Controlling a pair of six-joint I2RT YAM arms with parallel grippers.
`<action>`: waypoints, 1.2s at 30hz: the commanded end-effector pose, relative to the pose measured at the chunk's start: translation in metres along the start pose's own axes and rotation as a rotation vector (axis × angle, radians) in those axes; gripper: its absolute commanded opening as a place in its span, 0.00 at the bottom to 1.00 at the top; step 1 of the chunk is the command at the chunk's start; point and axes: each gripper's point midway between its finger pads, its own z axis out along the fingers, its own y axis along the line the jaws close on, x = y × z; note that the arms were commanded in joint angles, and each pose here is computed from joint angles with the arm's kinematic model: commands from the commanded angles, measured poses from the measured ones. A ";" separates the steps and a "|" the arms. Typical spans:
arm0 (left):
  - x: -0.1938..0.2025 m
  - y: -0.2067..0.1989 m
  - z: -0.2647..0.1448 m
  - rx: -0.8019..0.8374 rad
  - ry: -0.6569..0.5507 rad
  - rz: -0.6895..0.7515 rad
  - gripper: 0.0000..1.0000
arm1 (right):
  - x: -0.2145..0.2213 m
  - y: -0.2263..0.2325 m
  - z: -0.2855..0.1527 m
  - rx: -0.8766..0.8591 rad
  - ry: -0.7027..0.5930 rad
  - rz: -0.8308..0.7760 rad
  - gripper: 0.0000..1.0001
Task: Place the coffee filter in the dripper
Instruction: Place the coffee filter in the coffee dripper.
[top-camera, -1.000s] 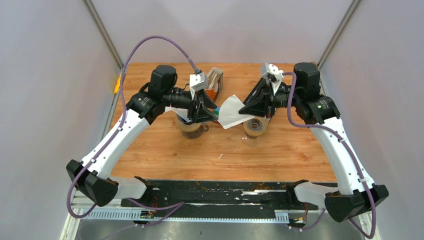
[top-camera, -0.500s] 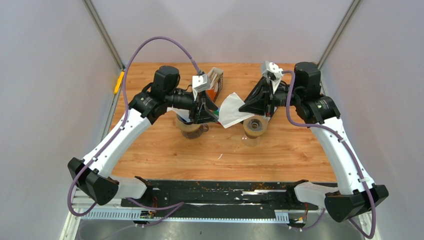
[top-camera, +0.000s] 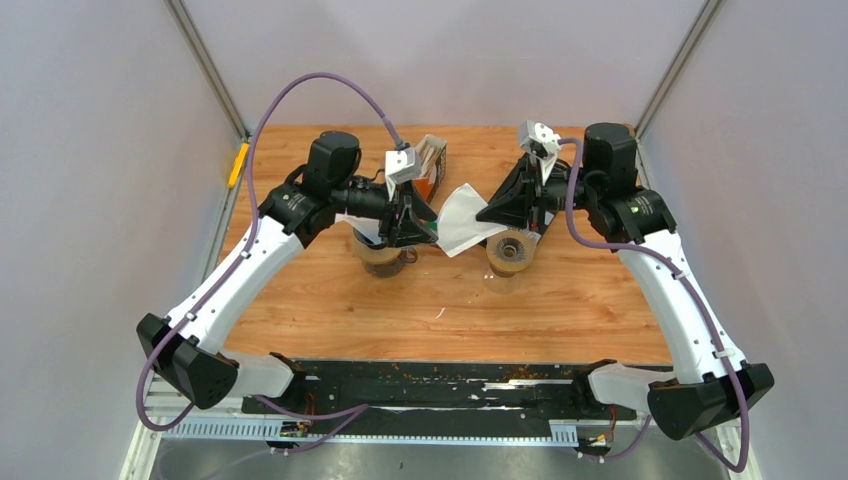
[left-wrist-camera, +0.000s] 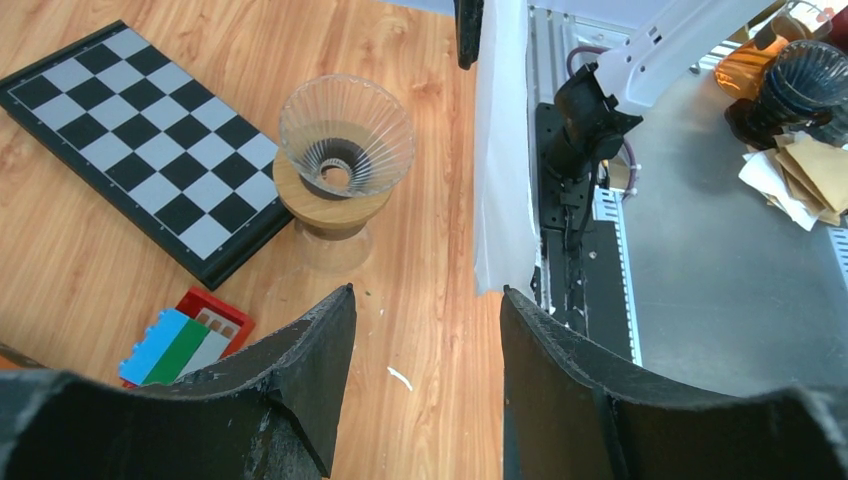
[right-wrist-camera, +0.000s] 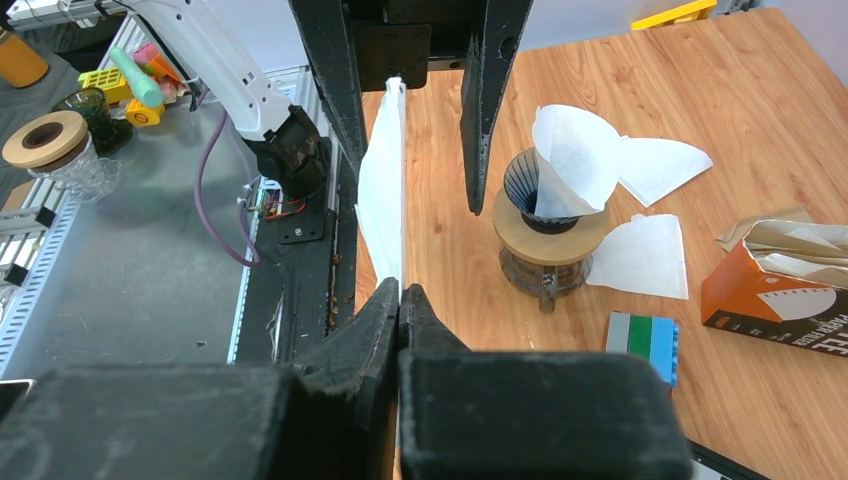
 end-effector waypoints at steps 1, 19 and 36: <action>-0.021 -0.006 0.001 0.032 -0.046 0.039 0.62 | -0.006 -0.005 -0.001 0.020 -0.012 -0.036 0.00; -0.033 -0.002 0.011 0.053 -0.077 0.006 0.62 | -0.004 -0.009 0.002 0.006 -0.016 0.001 0.00; -0.043 -0.010 0.028 0.145 -0.157 -0.108 0.09 | -0.001 -0.018 0.006 0.026 -0.039 0.031 0.00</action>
